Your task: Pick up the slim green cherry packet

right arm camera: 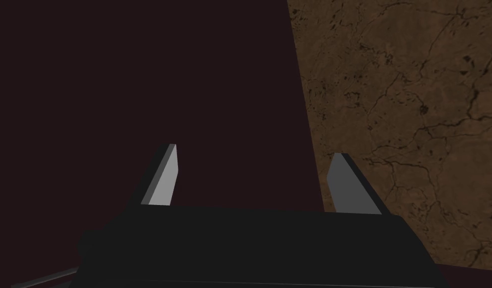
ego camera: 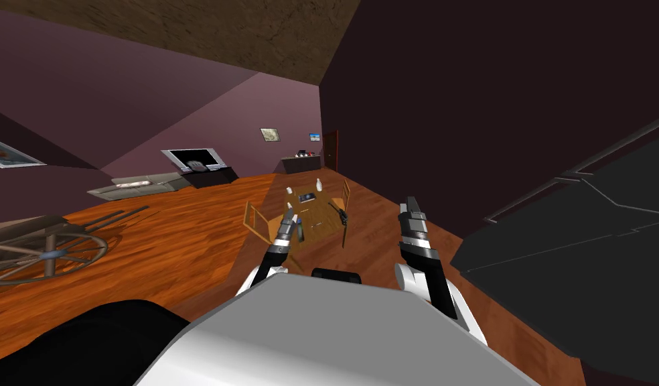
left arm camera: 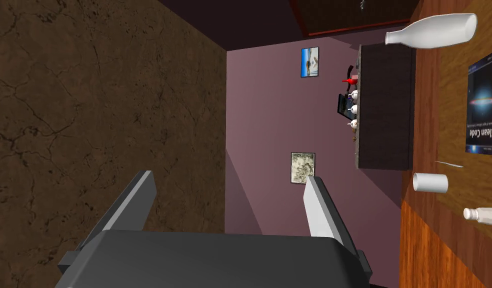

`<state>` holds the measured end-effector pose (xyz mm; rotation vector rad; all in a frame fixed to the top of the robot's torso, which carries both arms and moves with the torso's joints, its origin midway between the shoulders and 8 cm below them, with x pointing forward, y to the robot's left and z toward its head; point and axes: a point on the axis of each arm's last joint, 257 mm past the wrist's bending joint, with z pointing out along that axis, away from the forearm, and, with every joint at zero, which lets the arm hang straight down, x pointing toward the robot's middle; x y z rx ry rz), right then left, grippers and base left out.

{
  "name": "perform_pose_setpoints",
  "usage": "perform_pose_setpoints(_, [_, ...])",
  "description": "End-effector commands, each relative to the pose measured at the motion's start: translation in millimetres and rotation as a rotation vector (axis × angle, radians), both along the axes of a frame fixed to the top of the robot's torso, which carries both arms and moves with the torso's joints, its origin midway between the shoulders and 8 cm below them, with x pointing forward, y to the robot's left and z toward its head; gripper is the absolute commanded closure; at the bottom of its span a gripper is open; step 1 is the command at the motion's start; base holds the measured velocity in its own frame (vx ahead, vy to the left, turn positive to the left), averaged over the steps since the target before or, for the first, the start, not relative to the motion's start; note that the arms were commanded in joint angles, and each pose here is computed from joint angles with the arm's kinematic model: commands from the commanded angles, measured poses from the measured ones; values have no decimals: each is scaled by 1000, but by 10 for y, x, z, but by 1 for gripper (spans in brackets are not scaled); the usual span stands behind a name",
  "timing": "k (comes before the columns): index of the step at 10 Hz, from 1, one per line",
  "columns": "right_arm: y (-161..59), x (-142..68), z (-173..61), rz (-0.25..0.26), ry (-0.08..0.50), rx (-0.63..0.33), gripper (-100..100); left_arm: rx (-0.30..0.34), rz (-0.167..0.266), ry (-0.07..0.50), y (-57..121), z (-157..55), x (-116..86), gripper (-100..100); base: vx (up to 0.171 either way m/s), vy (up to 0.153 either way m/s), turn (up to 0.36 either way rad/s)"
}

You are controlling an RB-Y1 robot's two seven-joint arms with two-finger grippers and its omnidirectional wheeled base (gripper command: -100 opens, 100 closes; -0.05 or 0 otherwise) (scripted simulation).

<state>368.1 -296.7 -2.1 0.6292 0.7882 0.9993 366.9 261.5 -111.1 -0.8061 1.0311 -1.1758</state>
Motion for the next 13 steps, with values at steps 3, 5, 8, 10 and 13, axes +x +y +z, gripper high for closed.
perform_pose_setpoints(3, [0, 0, 0, 0, 0, 0, 0, -45, -62, 130, -101, -588, -187, -100, -109, 6, -32])
perform_pose_setpoints(5, [0, 0, 0, 0, 0, 0, 0, -96, -107, 253, -152, -1099, -409, -100, -77, 10, -61])
perform_pose_setpoints(8, [0, 0, 0, 0, 0, 0, 0, -146, -155, 395, -196, -1639, -729, -100, -88, 9, -77])
perform_pose_setpoints(10, [0, 0, -1, 0, 0, 0, 0, -174, -181, 463, -222, -1864, -908, -100, -56, -3, -73])
perform_pose_setpoints(13, [0, 0, 0, 0, 0, 0, 0, -232, -209, 629, -227, -2426, -1375, -100, -58, -1, -128])
